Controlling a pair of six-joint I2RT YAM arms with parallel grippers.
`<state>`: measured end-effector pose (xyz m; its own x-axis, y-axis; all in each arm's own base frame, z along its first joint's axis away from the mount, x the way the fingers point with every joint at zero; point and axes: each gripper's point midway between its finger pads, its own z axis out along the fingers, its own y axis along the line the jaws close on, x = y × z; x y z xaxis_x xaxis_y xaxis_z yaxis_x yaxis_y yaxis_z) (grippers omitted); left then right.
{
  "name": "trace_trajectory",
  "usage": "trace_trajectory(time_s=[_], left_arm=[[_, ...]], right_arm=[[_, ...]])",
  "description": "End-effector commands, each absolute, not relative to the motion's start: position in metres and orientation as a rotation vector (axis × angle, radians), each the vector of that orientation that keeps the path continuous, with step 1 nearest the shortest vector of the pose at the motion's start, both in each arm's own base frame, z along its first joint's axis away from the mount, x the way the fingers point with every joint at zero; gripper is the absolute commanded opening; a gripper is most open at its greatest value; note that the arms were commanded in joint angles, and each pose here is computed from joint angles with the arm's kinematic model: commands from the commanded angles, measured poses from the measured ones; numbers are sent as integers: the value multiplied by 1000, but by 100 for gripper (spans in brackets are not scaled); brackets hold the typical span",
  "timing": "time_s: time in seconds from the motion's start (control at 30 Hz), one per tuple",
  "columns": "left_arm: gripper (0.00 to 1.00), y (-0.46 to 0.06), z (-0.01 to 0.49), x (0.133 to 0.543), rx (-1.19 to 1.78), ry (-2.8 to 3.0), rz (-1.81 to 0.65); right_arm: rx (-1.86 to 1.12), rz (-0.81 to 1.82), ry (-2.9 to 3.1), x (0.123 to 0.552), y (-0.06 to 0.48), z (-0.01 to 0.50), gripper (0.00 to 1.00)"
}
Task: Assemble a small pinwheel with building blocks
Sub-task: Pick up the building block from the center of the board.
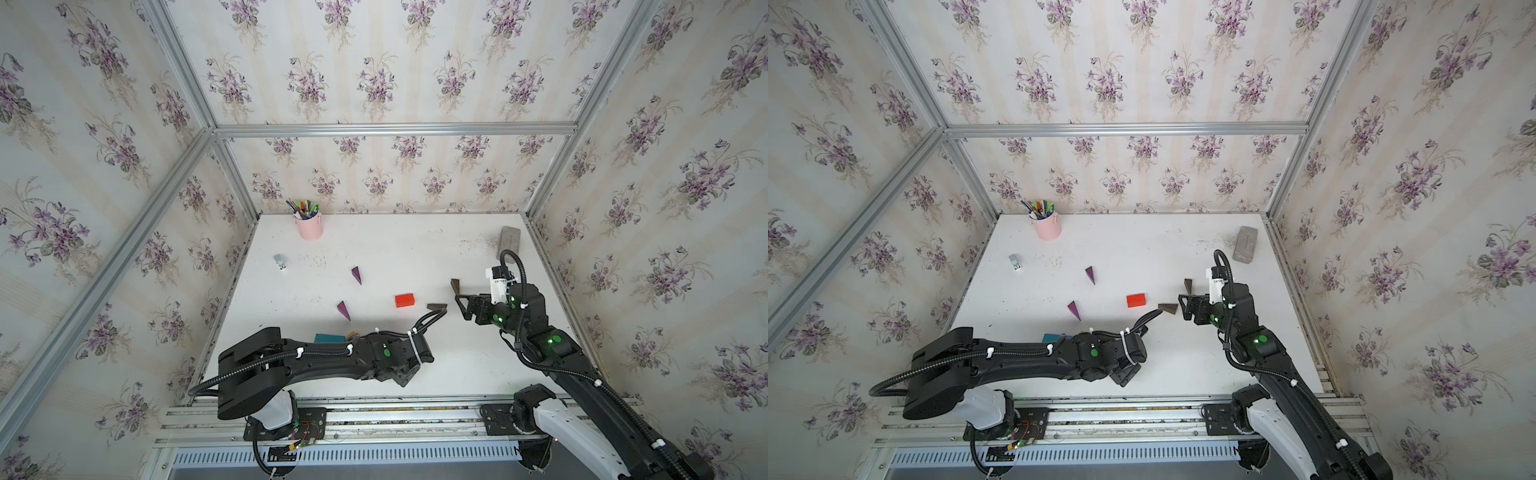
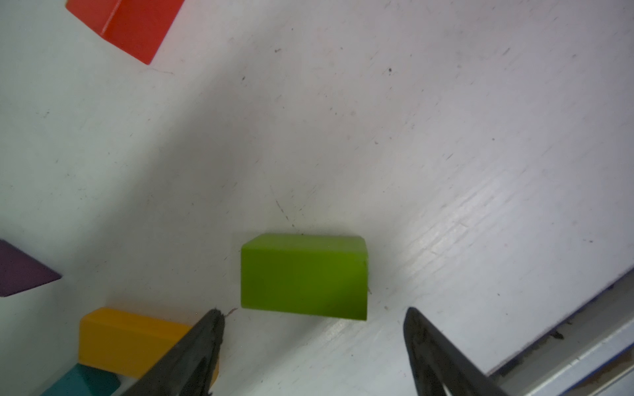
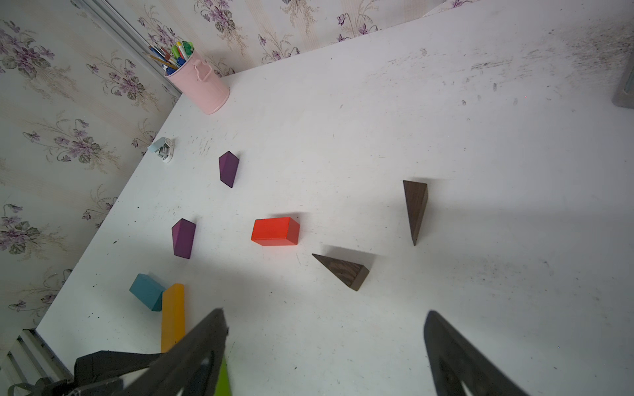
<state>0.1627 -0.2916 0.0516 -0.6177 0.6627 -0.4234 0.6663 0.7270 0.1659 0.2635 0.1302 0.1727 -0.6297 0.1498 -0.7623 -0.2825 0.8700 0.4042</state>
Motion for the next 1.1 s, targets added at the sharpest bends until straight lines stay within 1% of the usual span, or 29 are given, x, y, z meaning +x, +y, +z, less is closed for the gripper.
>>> trace_trajectory(time_s=[0.0,0.53,0.63,0.77,1.0,1.07], left_arm=[[83,-294,50,166,986,2469,-20],[78,-301,37,170,987,2518,-94],[73,-302,36,169,989,2523,-99],[72,-301,36,169,989,2523,-96],[63,-305,33,174,937,2543,-87],[62,-310,34,178,894,2553,-95]], right_arm=[[-97,642,2141,265,132,180,90],[-102,650,2148,265,133,178,90],[-102,650,2144,265,132,179,90],[-103,650,2145,265,133,178,90],[-83,635,2142,266,129,180,90],[-56,613,2157,268,125,177,90]])
